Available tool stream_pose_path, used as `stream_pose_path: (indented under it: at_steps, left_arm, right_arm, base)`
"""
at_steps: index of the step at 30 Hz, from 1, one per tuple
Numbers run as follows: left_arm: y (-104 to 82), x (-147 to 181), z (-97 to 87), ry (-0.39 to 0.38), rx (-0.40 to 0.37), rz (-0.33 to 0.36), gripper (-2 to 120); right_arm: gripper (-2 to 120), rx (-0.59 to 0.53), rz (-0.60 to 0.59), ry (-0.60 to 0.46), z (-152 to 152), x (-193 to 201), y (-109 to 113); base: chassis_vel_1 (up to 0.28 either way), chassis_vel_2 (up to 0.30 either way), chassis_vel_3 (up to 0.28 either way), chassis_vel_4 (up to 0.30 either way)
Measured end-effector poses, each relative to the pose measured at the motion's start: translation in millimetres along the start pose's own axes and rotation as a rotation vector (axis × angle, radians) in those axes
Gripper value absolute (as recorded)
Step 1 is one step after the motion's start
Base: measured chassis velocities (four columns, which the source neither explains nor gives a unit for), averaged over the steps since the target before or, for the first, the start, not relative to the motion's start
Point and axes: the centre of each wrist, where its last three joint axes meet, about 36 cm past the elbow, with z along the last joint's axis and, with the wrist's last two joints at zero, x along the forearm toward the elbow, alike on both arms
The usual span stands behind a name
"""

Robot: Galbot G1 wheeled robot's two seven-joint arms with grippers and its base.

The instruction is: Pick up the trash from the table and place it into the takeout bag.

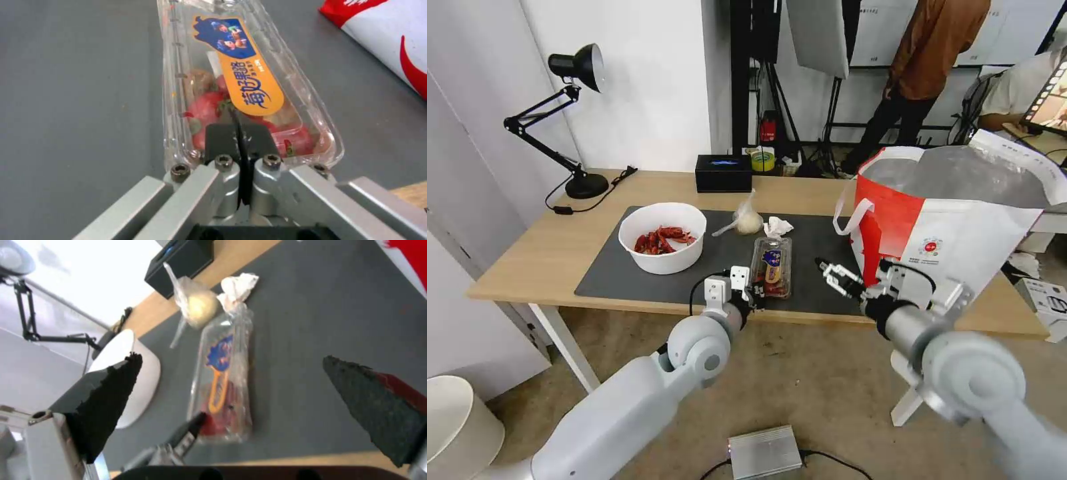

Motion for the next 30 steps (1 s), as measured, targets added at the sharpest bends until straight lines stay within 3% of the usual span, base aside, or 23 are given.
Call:
stream_pose_path:
  at_steps: [13, 30]
  left_arm:
    - [-13.8, -10, 1.6, 0.007, -0.011, 0.028, 0]
    - [-12.6, -9, 1.1, 0.011, 0.004, 0.015, 0]
  right_arm:
    - [100, 0.008, 0.130, 0.083, -37, -33, 9]
    - [100, -0.017, 0.145, 0.161, -49, -81, 19]
  base:
    - [0.000, 0.000, 0.000, 0.000]
    - [0.000, 0.000, 0.000, 0.000]
